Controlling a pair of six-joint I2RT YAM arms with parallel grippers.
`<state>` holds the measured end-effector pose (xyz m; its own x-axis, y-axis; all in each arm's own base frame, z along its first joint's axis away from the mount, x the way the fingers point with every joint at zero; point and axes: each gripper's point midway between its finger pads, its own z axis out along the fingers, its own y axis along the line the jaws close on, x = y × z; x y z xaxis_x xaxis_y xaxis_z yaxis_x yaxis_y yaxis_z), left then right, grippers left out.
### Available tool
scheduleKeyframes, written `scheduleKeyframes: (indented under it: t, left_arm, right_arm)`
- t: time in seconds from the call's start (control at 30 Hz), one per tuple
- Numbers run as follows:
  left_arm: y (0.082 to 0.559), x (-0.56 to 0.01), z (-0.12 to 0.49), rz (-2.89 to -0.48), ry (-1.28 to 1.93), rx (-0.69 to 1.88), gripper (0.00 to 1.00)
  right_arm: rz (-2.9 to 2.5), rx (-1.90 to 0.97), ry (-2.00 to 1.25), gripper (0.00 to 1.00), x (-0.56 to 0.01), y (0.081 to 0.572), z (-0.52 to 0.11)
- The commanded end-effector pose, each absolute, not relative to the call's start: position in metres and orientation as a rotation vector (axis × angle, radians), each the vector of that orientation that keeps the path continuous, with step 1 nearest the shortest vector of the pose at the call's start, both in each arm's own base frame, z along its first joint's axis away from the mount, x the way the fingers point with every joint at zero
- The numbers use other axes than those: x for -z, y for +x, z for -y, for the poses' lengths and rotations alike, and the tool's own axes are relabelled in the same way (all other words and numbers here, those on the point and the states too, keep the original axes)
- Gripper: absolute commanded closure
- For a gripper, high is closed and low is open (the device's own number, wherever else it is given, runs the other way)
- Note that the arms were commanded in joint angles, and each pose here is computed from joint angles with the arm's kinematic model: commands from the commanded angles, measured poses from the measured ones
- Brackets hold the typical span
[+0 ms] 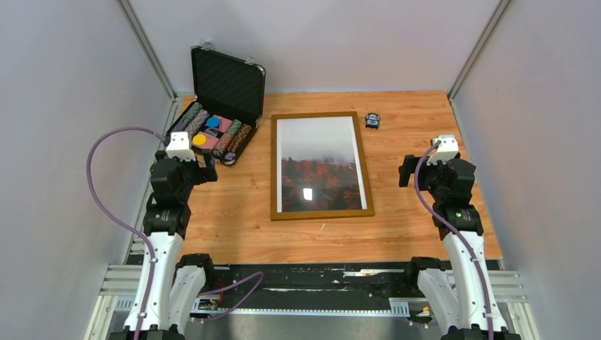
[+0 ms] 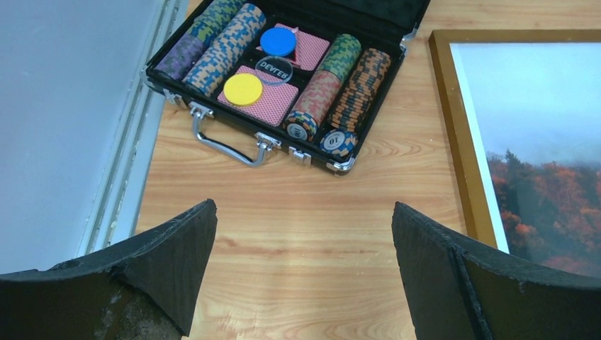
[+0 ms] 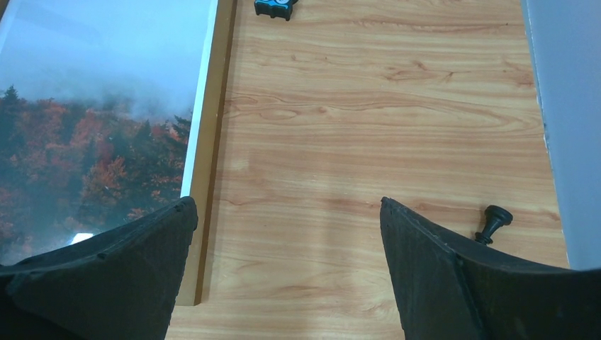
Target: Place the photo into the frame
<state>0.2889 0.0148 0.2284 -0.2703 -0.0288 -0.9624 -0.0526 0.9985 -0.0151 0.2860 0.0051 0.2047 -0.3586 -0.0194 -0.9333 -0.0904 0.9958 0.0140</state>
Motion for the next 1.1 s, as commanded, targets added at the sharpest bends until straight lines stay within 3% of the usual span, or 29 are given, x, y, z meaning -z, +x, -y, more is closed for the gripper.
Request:
scheduleKeyframes:
  t: [0.0,1.07]
  left_arm:
    - [0.295,-0.237,-0.016,-1.779,-0.016,-0.040,0.00]
    - [0.298,-0.223,-0.013,-1.837,0.023,-0.033,0.00]
  right_arm:
    - [-1.921,-0.049,-0.062,0.00,-0.206,0.291,-0.001]
    - [-1.912,-0.050,-0.080,0.00,-0.200,0.290,-0.002]
